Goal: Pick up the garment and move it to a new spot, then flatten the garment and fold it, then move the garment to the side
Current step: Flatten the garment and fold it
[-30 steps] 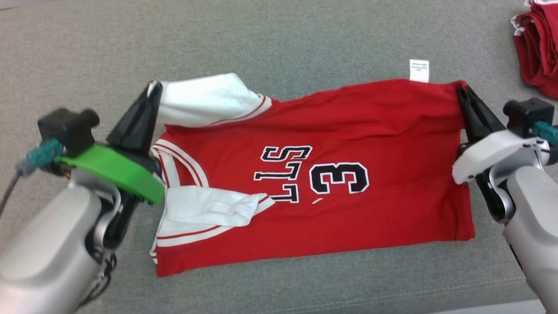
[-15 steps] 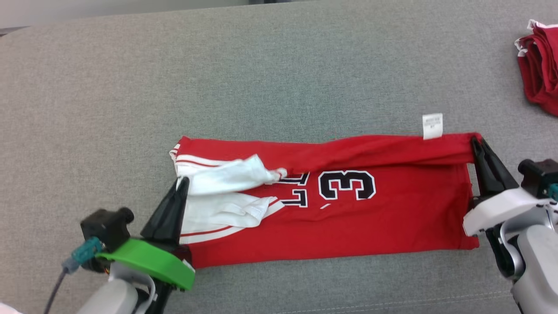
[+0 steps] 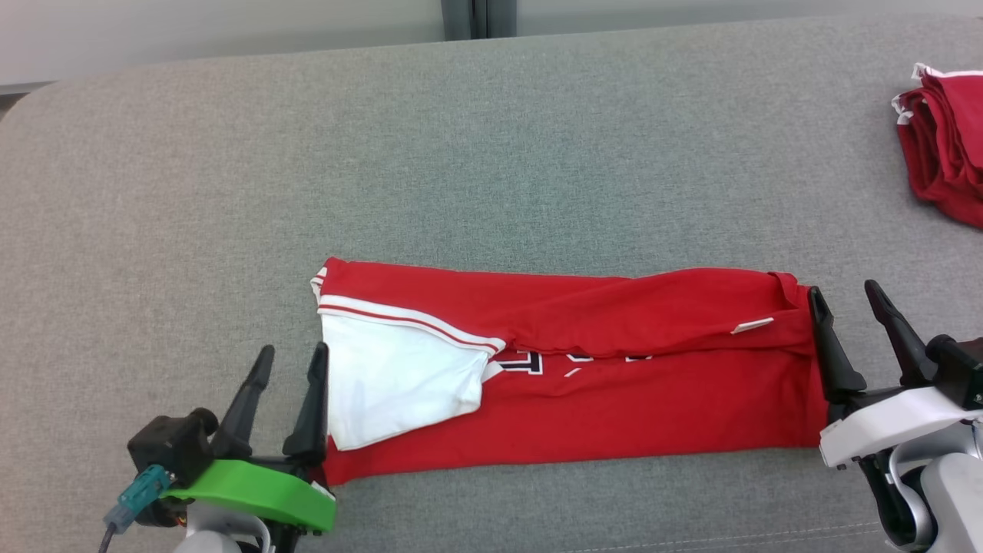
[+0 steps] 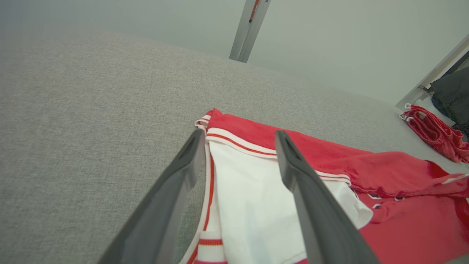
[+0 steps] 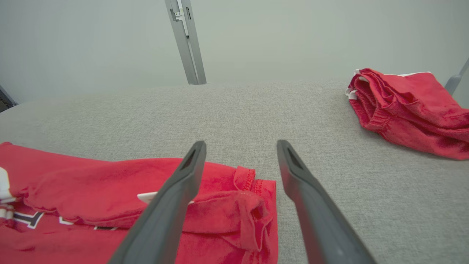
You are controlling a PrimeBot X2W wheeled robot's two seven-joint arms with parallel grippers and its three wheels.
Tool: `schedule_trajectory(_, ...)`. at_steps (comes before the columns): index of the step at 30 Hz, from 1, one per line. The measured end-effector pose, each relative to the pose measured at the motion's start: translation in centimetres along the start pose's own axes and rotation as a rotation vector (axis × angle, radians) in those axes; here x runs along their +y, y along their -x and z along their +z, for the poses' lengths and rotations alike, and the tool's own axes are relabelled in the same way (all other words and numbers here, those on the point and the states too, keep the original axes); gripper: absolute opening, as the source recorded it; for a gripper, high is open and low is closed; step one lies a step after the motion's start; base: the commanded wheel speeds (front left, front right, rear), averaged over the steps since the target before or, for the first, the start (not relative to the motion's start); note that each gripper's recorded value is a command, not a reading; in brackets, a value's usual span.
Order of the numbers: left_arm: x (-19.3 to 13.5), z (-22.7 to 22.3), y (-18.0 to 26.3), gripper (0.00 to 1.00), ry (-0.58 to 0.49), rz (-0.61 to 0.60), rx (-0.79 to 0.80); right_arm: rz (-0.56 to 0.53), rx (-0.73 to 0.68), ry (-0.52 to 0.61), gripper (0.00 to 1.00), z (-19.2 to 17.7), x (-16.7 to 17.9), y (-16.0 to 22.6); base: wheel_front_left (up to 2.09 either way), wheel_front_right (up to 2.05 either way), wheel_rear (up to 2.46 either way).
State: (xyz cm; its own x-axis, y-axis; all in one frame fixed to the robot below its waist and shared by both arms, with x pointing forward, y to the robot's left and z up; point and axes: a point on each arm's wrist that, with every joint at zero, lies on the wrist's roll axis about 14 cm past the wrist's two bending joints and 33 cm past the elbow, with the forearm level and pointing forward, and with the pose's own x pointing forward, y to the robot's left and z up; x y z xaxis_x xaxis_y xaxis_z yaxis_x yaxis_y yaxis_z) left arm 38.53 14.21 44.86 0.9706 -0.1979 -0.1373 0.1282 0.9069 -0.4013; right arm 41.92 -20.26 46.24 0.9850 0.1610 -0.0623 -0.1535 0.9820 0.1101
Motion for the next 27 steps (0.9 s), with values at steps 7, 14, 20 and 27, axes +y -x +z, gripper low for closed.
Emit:
schedule_trajectory(7, 1.3, 4.3, 0.1, 1.00, -0.102, 0.071, -0.167, -0.017, 0.052, 0.023, 1.00, -1.3, -0.9, 0.3, 0.00, 0.00, 0.00)
schedule_trajectory(14, 3.0, 5.6, 0.9, 1.00, -0.174, 0.132, -0.223, -0.038, 0.158, 0.028, 1.00, -4.4, -1.4, -0.4, 0.00, 0.00, 0.00)
schedule_trajectory(20, 4.4, 5.6, 1.3, 1.00, -0.192, 0.175, -0.225, -0.062, 0.264, 0.000, 1.00, -7.6, -1.5, -0.4, 0.00, 0.00, 0.00)
schedule_trajectory(27, 5.2, 5.4, 1.8, 1.00, -0.209, 0.199, -0.218, -0.074, 0.331, -0.059, 0.00, -9.8, -0.6, 0.5, 0.00, 0.00, 0.00)
